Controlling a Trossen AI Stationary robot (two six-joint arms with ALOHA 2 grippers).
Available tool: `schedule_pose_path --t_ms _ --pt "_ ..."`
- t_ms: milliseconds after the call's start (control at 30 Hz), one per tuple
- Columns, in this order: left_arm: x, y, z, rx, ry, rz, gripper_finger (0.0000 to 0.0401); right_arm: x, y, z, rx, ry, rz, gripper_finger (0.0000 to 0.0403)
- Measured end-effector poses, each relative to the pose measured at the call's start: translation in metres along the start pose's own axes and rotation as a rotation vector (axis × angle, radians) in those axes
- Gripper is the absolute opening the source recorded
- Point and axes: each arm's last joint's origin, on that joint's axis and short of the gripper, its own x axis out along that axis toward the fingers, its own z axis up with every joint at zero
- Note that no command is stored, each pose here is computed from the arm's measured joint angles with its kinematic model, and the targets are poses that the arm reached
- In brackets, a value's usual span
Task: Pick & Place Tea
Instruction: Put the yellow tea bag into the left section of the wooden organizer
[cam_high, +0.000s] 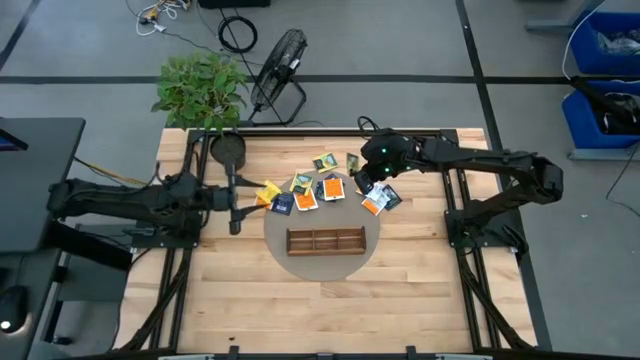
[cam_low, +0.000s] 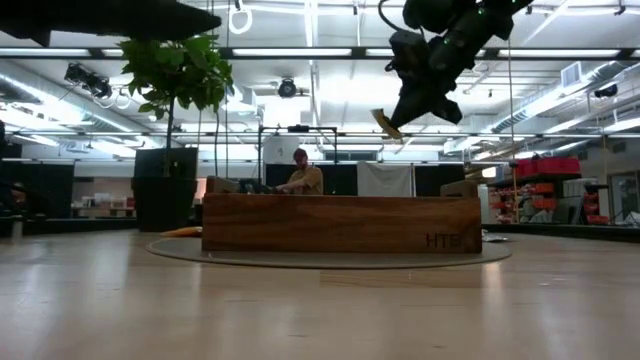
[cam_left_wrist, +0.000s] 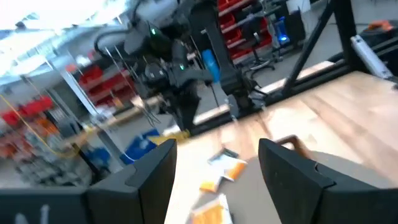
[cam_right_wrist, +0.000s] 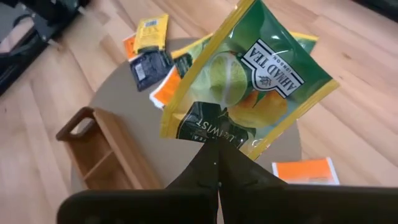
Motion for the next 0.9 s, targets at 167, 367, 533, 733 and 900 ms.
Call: schedule_pose_path --t_ms 167,367,533,733,900 --pt "0.015 -0.001 0.003 0.167 -0.073 0.047 0.0234 -0.004 0.007 0.002 -0.015 0.015 0.041 0.0" --pt "0.034 -0.006 -0.002 0.363 -0.091 0.054 0.0234 -0.009 0.02 0.006 -0.032 0.014 0.124 0.0" --pt "0.058 -0.007 0.001 0.384 -0.019 0.003 0.0234 -0.016 0.032 0.01 -0.057 -0.002 0.159 0.0" --pt "0.089 0.0 0.02 0.413 0.074 -0.045 0.0234 -0.016 0.041 0.008 -0.055 0.012 0.189 0.0" --pt "0.11 0.003 0.03 0.5 0.1 -0.071 0.0234 -0.017 0.046 0.005 -0.044 0.032 0.224 0.0"
